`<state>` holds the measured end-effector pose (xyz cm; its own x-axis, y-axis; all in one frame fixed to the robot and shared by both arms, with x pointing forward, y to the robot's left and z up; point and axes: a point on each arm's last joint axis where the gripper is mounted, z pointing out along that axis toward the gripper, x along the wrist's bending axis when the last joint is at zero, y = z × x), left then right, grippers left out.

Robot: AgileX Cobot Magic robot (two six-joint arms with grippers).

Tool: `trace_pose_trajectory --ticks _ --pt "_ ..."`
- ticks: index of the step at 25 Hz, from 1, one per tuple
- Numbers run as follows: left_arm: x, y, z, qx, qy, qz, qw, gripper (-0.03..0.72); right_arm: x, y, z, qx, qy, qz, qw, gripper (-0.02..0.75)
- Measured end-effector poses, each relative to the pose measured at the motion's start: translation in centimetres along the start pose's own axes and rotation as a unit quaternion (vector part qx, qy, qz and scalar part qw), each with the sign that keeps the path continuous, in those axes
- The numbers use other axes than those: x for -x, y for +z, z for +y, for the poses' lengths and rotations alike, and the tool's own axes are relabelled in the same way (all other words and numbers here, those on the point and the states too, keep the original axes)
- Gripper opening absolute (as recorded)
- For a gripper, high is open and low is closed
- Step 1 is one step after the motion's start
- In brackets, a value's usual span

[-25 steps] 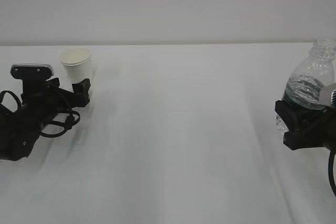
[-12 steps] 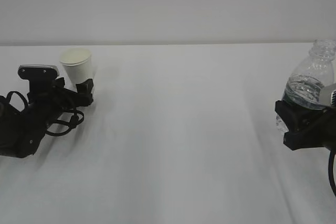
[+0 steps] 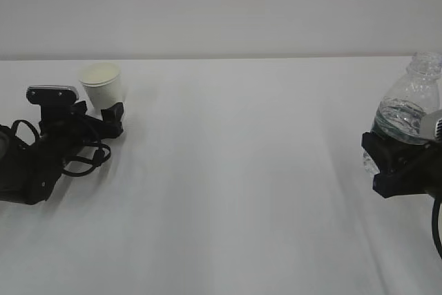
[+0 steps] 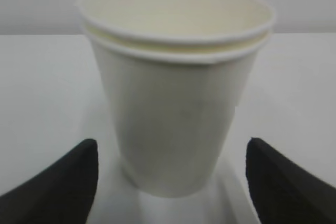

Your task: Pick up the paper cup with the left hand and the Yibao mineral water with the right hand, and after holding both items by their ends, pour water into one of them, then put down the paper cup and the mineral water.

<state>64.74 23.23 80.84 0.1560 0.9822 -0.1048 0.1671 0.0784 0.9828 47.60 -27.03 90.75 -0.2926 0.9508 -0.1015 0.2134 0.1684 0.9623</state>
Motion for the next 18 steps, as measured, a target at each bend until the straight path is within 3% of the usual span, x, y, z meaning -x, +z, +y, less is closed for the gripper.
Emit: trace_pose_trajectory --ticks 8,10,13,18 --pt "-0.14 0.00 0.01 0.001 -0.004 0.005 1.000 0.484 0.00 0.00 0.00 0.000 0.000 0.000 1.000 0.407" --pt "0.03 0.00 0.00 -0.001 0.000 -0.005 1.000 0.507 0.00 0.00 0.00 0.000 0.000 0.000 1.000 0.407" --pt "0.23 0.00 -0.03 -0.002 -0.006 -0.016 1.000 0.619 0.00 0.00 0.00 0.000 0.000 0.000 1.000 0.407" --pt "-0.07 0.00 0.05 0.002 -0.074 0.001 0.997 0.685 0.00 0.00 0.00 0.000 0.000 0.000 1.000 0.407"
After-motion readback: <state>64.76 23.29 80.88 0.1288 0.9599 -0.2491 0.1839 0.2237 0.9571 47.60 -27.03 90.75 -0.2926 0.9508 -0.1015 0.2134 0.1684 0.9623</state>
